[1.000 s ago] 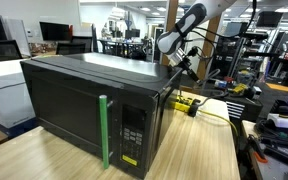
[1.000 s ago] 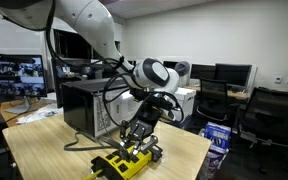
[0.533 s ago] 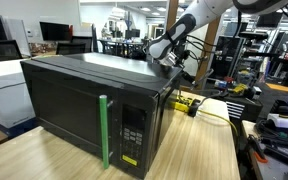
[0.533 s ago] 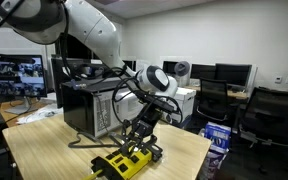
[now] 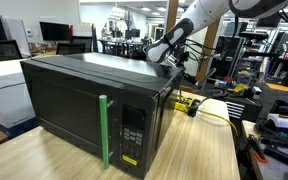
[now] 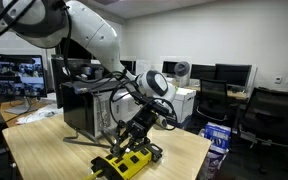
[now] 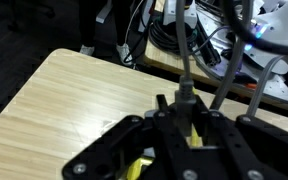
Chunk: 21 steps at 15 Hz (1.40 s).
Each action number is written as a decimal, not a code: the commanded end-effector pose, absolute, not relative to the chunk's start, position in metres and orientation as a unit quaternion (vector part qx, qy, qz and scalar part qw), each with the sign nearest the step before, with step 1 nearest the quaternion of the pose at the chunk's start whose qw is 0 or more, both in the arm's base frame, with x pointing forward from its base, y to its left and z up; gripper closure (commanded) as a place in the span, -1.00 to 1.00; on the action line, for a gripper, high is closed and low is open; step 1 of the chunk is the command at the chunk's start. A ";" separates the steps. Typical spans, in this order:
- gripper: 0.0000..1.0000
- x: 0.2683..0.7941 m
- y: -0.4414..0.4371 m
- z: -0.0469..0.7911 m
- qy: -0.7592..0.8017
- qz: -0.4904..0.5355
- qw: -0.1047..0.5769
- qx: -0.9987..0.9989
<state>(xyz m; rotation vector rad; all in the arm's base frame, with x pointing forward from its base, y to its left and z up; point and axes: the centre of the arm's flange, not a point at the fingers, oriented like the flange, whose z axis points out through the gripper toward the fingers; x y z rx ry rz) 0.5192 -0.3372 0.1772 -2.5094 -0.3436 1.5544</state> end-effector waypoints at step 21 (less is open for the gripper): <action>0.86 0.534 -0.337 0.141 -0.076 0.559 0.021 -0.825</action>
